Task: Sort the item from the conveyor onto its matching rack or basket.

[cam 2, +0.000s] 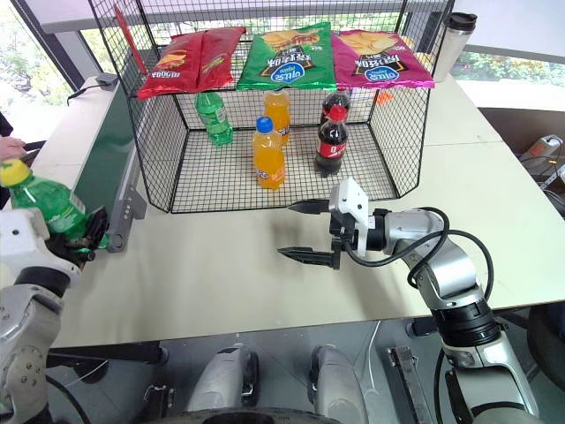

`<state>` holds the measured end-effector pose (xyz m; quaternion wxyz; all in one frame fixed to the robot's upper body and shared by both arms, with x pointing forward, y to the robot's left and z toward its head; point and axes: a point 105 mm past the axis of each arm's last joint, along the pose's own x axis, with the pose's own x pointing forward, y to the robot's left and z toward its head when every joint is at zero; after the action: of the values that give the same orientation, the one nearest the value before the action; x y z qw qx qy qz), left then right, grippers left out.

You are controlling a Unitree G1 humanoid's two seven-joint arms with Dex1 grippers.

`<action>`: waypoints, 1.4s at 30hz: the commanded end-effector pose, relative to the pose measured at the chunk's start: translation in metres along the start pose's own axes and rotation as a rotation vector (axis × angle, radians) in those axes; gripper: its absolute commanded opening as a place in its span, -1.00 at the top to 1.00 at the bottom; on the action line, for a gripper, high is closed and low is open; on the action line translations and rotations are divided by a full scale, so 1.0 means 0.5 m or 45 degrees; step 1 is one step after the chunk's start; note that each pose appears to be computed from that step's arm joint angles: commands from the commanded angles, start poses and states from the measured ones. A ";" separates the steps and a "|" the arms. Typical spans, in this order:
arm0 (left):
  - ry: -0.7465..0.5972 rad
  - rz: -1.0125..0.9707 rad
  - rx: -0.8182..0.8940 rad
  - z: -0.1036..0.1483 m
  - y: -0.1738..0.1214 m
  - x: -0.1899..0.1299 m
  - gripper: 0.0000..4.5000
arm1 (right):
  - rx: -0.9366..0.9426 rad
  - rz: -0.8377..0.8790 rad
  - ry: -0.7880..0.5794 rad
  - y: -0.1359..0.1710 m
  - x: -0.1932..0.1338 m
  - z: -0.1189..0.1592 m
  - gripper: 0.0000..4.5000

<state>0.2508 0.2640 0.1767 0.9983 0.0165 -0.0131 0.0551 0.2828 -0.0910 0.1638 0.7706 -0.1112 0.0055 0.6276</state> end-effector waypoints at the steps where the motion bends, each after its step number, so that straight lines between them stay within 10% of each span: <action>1: -0.128 -0.234 0.052 0.068 -0.072 -0.003 -0.26 | -0.051 0.031 -0.028 0.006 -0.004 0.024 -1.00; 25: -0.180 -0.370 0.003 0.024 -0.261 0.223 -0.26 | -0.054 0.014 -0.097 0.005 0.000 0.047 -1.00; 38: -0.151 -0.193 0.085 -0.009 -0.270 0.301 -0.26 | -0.056 0.011 -0.100 0.006 0.006 0.051 -1.00; 42: -0.095 -0.199 0.018 -0.035 -0.275 0.311 -0.99 | -0.056 0.014 -0.102 0.005 0.008 0.054 -1.00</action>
<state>0.4173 0.1468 0.1333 0.9991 0.0360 -0.0020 -0.0217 0.2817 -0.0873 0.1758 0.7726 -0.0908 -0.0119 0.6282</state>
